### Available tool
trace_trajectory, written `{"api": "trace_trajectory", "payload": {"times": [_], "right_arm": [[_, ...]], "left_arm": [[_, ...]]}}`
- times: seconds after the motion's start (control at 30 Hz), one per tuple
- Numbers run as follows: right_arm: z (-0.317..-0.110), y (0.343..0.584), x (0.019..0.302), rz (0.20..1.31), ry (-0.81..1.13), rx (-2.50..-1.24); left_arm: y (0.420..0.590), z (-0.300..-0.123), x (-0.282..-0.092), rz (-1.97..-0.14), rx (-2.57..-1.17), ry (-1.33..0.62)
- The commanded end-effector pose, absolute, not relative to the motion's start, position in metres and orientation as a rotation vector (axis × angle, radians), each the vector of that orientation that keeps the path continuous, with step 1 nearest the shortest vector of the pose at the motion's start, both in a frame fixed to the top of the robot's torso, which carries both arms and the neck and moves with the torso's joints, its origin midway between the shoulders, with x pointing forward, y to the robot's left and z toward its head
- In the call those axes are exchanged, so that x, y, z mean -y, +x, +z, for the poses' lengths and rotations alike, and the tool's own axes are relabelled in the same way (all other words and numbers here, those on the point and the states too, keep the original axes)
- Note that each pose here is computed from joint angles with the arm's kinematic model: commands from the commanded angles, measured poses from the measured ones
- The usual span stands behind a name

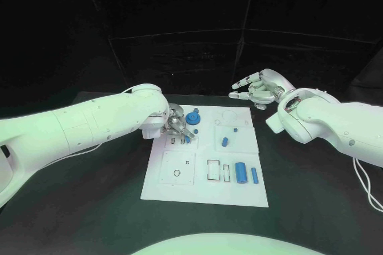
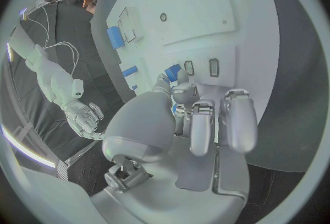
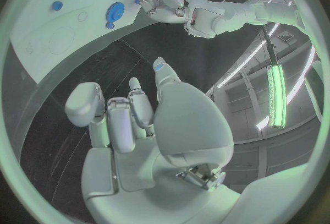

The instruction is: Assemble the parts on the task board

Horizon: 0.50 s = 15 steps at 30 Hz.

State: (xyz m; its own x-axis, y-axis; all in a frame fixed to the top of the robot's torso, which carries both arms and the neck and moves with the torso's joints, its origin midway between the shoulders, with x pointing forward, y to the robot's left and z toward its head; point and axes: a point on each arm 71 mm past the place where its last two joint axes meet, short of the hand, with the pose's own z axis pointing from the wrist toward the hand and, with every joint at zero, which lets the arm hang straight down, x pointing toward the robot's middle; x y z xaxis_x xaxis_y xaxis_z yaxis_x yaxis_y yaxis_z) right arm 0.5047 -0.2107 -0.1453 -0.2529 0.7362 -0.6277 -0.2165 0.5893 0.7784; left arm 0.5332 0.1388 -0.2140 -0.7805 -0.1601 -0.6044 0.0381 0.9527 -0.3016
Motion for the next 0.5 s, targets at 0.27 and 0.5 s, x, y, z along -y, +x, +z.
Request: {"api": "trace_trajectory", "payload": {"times": [0.27, 0.5], "right_arm": [[-0.1443, 0.505, 0.2089, 0.964, 0.439, -1.59], [-0.1446, 0.5051, 0.2083, 0.964, 0.438, -1.594]], "left_arm": [[0.5325, -0.2141, -0.1371, -0.38, -2.448, -0.069], [0.5322, -0.2144, -0.1371, -0.381, -2.449, -0.068]]}}
